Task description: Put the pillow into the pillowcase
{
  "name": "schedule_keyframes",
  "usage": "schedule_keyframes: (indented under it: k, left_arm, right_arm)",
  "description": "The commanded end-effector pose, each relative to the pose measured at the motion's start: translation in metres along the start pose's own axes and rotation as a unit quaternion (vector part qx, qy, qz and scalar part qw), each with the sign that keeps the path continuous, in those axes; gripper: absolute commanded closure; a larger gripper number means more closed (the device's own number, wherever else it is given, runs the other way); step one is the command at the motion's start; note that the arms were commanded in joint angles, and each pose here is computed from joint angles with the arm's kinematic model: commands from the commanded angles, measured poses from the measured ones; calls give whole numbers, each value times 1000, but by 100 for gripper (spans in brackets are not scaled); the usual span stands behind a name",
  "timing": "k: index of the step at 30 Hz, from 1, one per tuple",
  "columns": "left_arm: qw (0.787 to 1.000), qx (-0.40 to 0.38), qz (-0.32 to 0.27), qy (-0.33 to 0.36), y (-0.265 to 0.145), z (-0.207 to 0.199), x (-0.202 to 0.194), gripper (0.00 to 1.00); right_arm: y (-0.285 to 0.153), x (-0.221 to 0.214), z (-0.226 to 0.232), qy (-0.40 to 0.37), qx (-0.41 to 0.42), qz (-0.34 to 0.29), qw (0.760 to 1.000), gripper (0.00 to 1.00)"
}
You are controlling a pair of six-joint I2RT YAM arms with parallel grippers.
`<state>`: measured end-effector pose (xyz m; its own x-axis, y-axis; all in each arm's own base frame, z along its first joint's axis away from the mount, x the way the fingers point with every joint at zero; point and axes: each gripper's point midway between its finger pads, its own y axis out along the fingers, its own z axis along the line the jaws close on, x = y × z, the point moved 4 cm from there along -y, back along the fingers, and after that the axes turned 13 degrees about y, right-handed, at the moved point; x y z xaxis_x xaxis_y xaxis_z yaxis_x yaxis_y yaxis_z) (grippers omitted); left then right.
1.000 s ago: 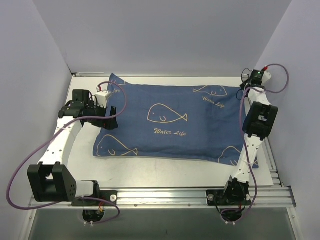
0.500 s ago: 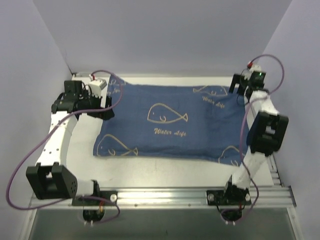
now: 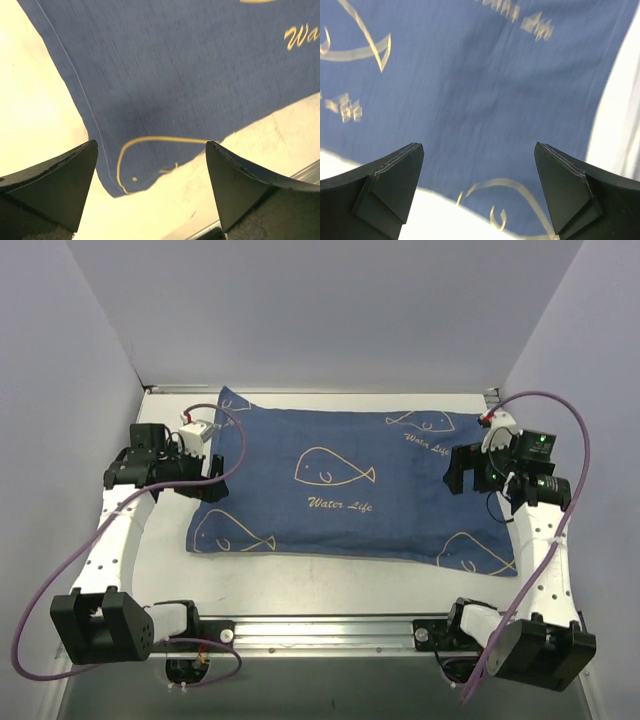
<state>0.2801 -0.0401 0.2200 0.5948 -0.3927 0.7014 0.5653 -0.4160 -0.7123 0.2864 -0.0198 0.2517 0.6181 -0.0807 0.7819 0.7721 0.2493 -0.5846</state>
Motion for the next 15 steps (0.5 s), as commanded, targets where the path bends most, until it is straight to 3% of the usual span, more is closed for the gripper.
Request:
schedule_keyframes:
  k: [1,8,15]
  left_arm:
    - [999,20,-28,34,-11,-5,-4,3]
    - [999,26,-17,40,-13,-22,-37,3]
    - [997,43,-25,54,-24,-27,-42,2]
  right_arm:
    - [-17,-63,8,10,-9,81,997,0]
    - [-25,-120,30,34,21,98,994,0]
    - [-29,-122,35,39,32,89,995,0]
